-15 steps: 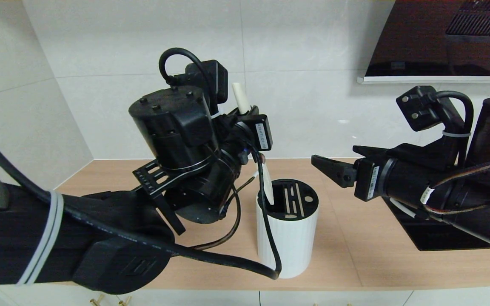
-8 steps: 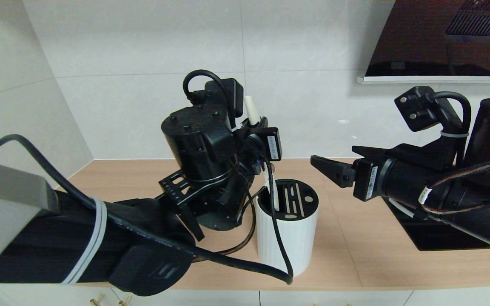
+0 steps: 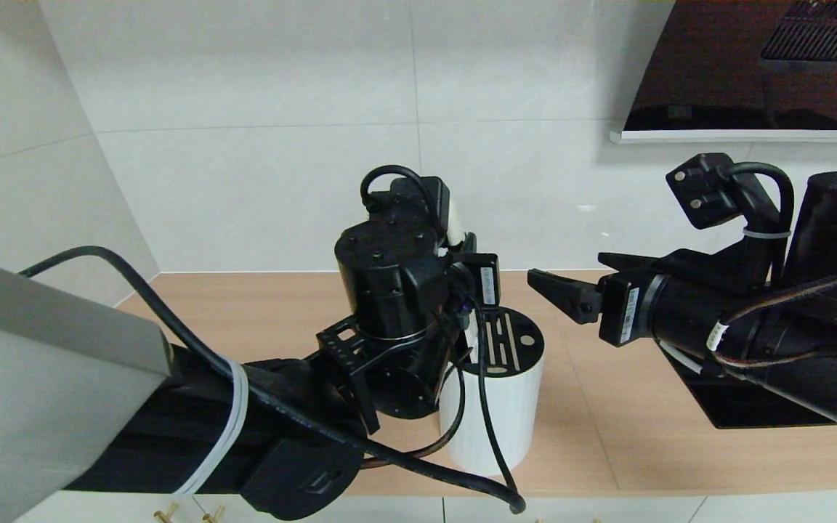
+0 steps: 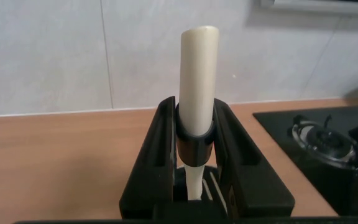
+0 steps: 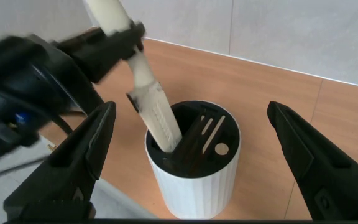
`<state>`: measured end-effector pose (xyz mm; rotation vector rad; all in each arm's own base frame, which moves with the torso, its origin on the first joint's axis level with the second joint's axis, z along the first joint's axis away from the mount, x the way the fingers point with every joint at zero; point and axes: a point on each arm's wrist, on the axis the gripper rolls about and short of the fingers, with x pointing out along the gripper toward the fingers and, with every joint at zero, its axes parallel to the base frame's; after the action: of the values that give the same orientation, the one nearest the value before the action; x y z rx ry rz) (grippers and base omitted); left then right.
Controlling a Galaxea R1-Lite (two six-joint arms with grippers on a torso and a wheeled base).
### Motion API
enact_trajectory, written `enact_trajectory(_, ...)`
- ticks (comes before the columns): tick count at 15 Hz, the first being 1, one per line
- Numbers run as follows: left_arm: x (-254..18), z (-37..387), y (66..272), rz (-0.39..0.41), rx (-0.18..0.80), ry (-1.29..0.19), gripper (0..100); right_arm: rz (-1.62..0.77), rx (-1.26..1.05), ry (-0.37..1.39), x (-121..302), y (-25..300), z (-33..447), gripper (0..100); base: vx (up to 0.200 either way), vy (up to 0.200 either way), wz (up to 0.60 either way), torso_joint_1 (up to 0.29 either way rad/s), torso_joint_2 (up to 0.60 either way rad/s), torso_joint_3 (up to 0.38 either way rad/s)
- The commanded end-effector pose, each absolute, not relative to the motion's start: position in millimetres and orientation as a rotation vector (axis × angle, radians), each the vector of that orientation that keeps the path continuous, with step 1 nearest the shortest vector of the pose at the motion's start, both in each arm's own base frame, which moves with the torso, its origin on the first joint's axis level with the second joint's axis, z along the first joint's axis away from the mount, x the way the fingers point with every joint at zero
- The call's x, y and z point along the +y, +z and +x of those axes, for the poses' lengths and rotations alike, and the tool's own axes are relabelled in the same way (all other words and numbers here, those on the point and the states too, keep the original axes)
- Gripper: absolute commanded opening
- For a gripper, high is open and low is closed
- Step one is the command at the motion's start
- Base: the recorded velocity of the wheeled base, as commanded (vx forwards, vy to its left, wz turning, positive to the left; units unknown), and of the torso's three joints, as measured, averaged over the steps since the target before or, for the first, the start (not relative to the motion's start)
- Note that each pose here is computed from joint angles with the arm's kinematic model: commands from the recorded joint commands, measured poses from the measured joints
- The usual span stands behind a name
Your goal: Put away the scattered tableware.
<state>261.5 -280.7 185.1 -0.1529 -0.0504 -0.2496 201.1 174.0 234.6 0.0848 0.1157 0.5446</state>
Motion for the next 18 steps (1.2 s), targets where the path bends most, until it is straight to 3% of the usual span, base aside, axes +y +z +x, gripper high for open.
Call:
enact_trajectory(1, -284.9, 264.3, 172.4, -0.132, -0.024, -0.250, 0, 0.081, 0.123, 0.545, 175.7, 232.2, 202.3, 100, 0.000, 0.000, 0.00, 0.000, 0.00, 0.000)
enact_trajectory(15, -292.9, 271.2, 146.4, -0.106, 0.027, -0.249, 0, 0.078, 0.130, 0.545, 176.6, 230.2, 203.2, 100, 0.000, 0.000, 0.00, 0.000, 0.00, 0.000)
enact_trajectory(16, -292.9, 270.4, 144.3, -0.101, 0.033, -0.250, 100, 0.077, 0.131, 0.543, 176.2, 229.7, 203.4, 100, 0.000, 0.000, 0.00, 0.000, 0.00, 0.000)
enact_trajectory(18, -294.3, 268.3, 145.6, -0.104, 0.030, -0.256, 100, 0.077, 0.131, 0.543, 176.2, 229.7, 203.4, 100, 0.000, 0.000, 0.00, 0.000, 0.00, 0.000)
